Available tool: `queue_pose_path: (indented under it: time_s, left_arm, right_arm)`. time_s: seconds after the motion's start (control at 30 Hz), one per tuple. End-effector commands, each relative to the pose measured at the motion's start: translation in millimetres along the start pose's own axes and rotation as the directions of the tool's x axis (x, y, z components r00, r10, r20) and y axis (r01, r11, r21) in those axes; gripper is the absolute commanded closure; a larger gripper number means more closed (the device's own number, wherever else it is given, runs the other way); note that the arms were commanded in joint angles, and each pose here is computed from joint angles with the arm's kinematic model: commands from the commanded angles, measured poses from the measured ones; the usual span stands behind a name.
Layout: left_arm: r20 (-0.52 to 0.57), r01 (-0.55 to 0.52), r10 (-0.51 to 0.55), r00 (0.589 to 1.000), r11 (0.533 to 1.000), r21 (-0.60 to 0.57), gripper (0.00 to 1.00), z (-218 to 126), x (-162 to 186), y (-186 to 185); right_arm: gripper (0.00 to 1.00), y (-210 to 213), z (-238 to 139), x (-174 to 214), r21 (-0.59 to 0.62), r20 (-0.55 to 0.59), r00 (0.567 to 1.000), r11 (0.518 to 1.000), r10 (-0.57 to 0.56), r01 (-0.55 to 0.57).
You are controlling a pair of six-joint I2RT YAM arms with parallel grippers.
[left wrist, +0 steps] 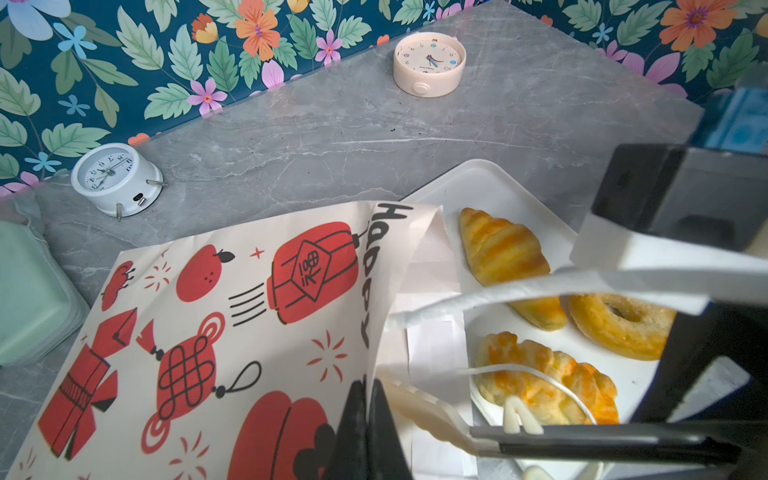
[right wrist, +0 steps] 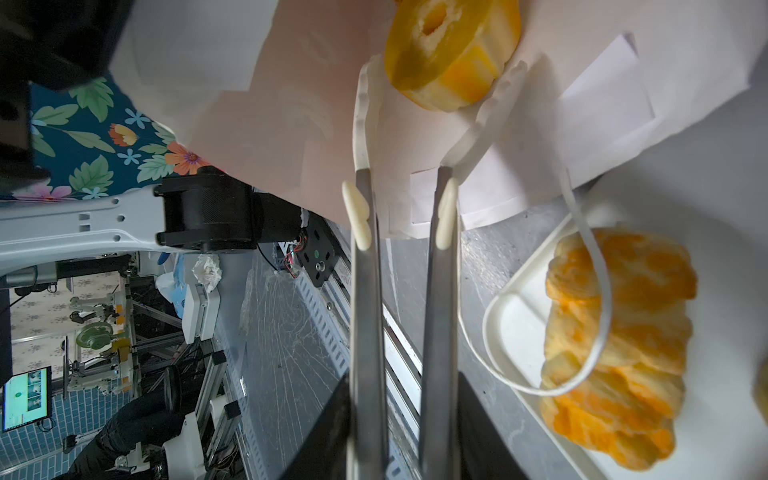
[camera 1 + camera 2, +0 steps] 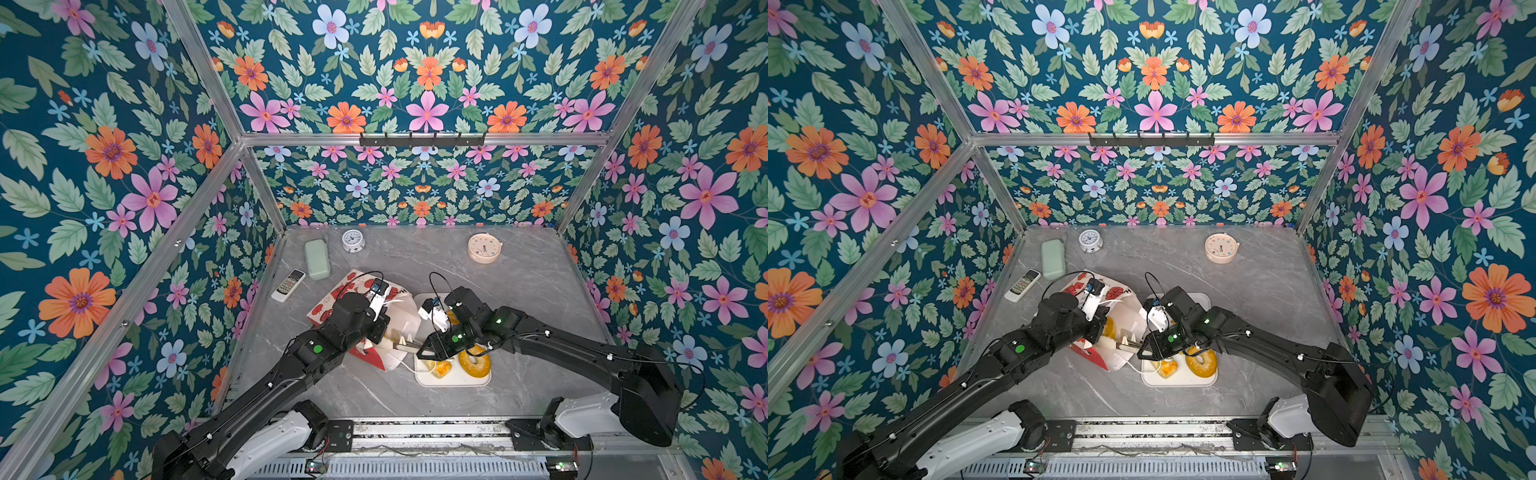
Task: Take the fake bread out of the paper bag
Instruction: 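Hold the striped bread in the right tongs above the tray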
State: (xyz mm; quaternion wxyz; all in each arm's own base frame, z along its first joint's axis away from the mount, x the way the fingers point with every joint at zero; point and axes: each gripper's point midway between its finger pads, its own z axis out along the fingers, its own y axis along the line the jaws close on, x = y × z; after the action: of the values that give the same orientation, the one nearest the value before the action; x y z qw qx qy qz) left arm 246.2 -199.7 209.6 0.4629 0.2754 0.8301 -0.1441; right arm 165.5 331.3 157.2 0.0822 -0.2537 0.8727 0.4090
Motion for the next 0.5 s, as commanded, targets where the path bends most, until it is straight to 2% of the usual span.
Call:
queue_pose_path:
  time_s: [0.0, 0.33, 0.47]
  left_arm:
    - [0.045, 0.006, -0.006, 0.999, 1.000, 0.003, 1.00, -1.9, -12.1, -0.3]
    - [0.049, 0.004, -0.004, 0.999, 1.000, 0.007, 1.00, -3.0, -14.6, -0.9]
    - [0.050, 0.004, -0.004, 0.999, 1.000, 0.007, 1.00, -3.1, -14.8, -1.0]
  right_arm:
    - [0.65, 6.9, 0.5, -9.7, -0.026, 0.021, 0.999, 0.999, -0.031, 0.032]
    - [0.68, -1.6, 18.5, -12.3, -0.040, -0.026, 1.000, 0.999, 0.010, -0.011]
    - [0.78, -0.3, 22.4, -17.0, -0.055, -0.025, 1.000, 0.998, 0.012, -0.013]
